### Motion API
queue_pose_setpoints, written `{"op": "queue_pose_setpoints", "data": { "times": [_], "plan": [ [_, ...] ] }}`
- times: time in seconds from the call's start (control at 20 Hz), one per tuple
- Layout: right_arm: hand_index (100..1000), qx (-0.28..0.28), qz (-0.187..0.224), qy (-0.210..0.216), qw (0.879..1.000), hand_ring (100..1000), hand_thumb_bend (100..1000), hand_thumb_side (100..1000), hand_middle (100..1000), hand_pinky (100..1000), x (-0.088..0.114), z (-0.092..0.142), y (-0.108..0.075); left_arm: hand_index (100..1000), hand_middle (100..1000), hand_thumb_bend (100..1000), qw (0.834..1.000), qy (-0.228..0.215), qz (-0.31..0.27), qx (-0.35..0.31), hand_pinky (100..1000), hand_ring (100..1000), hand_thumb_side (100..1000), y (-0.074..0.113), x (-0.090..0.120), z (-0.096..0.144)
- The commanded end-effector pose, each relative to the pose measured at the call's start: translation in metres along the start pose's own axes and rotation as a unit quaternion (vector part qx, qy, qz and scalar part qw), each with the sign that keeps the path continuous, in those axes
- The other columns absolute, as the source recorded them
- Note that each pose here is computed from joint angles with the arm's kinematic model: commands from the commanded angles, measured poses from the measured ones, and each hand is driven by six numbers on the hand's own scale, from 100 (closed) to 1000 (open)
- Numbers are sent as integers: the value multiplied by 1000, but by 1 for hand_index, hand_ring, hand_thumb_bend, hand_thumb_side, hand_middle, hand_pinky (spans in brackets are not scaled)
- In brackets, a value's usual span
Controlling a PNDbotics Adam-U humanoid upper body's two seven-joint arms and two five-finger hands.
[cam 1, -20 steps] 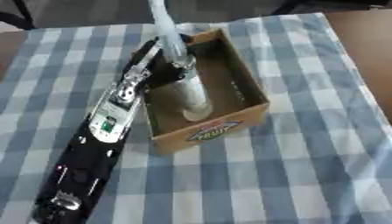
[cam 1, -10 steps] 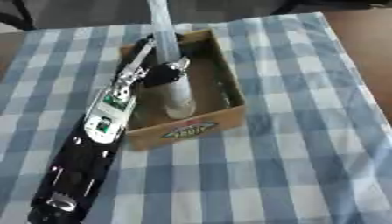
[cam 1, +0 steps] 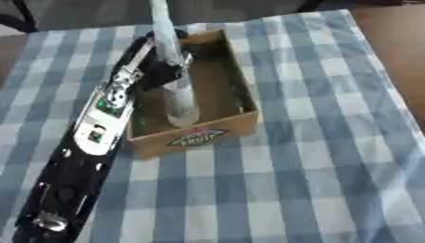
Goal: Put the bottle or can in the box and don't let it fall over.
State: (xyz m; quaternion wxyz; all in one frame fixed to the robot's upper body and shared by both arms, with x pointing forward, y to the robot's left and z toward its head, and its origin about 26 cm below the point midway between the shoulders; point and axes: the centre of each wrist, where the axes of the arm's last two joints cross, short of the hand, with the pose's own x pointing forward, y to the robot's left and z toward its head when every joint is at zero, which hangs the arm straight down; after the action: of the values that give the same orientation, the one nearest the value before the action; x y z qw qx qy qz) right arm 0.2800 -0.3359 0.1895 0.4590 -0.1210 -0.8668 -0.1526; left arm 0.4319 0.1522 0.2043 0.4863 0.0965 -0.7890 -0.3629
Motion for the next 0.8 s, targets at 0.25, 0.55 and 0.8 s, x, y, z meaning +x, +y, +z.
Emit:
{"op": "queue_pose_setpoints", "data": {
  "times": [0.25, 0.55, 0.8],
  "plan": [
    [747, 5, 13, -21, 1000, 691, 285, 212, 852, 739, 10, -5, -3, 802, 808, 100, 999, -5, -28, 19, 1000, 1000, 674, 20, 8, 5],
    [747, 4, 16, -21, 1000, 691, 284, 212, 852, 739, 10, -5, -4, 800, 811, 100, 999, 3, -42, 9, 1000, 1000, 580, 26, 2, 12],
    [747, 3, 17, -22, 1000, 691, 283, 212, 852, 740, 10, -4, -5, 797, 810, 100, 999, 7, -39, 1, 1000, 1000, 592, 30, -1, 19]
  ]
}}
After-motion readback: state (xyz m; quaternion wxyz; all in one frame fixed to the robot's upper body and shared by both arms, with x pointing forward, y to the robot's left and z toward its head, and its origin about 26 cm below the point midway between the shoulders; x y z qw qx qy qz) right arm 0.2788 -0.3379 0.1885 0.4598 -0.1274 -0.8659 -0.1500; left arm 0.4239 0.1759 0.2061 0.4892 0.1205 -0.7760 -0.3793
